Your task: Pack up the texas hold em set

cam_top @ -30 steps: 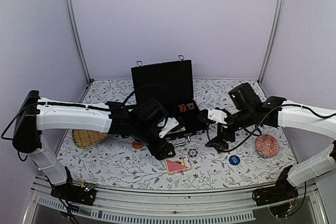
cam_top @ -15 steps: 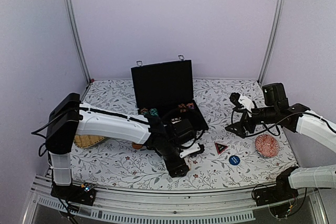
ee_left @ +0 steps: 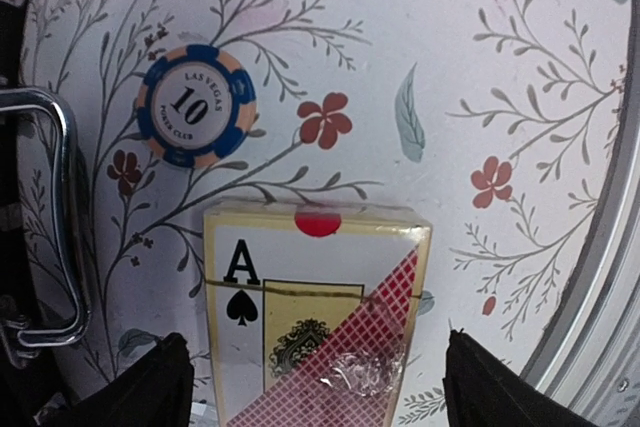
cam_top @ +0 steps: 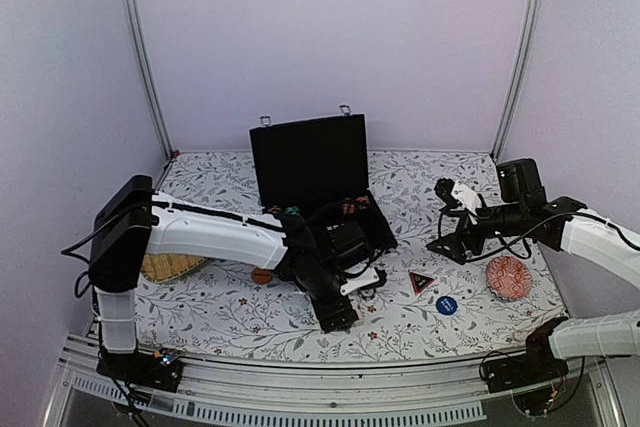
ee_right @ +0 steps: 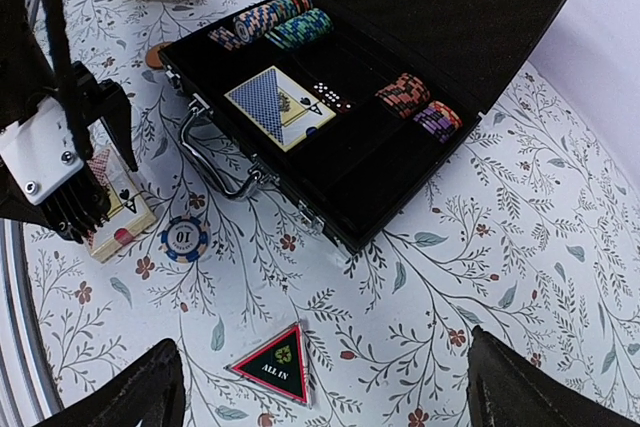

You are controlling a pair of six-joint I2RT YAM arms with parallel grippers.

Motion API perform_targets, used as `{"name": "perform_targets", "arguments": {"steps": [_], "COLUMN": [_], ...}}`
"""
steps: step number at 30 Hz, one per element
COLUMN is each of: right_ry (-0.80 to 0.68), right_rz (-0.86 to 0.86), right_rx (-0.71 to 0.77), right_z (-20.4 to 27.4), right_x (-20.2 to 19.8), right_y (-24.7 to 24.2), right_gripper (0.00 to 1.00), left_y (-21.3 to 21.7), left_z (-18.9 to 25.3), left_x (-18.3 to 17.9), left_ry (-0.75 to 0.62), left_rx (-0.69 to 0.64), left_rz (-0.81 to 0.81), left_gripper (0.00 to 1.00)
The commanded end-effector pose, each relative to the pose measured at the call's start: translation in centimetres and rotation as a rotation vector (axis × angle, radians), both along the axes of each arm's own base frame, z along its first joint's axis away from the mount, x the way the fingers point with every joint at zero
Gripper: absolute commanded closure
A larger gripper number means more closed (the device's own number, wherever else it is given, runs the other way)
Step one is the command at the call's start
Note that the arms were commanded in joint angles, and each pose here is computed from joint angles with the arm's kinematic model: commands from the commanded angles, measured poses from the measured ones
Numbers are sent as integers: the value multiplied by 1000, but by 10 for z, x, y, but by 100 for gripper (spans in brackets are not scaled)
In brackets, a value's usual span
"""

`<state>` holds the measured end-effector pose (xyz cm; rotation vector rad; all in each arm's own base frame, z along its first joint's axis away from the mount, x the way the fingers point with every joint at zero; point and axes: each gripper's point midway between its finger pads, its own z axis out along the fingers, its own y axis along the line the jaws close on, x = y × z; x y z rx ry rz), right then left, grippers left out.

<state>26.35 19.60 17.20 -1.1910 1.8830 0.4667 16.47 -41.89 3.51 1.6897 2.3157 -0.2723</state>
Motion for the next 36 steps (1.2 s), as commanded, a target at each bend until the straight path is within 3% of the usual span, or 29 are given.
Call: {"name": "perform_targets", "arguments": {"steps": [1,8,19,23,29,36], "right_ry": [15,40,56,60,61,60], "right_rz": [22,28,31,32,36,39], "right_rx": [9,-6,-27,-30,-31,-31], "right_z": [-3,-11,-18,-19,-20,-20], "right_x": [-1,-1,0,0,-1,-1], "right_y": [3,3,2,2,2,2], "right_gripper": [2,3,4,5,6,7], "left_y": [10,5,4,1,-12,-21], "left_z": [-3,-23,-34,-29,15,87], "left_x": [-2,-13,2,0,-6,37], "left_ry": [81,152,97,108,119,-91], "left_rx": [16,31,85,87,12,-92], "left_rz": [-18,-45,-25,-30,-94,-99], "left_gripper": [13,14,28,39,49,52]}}
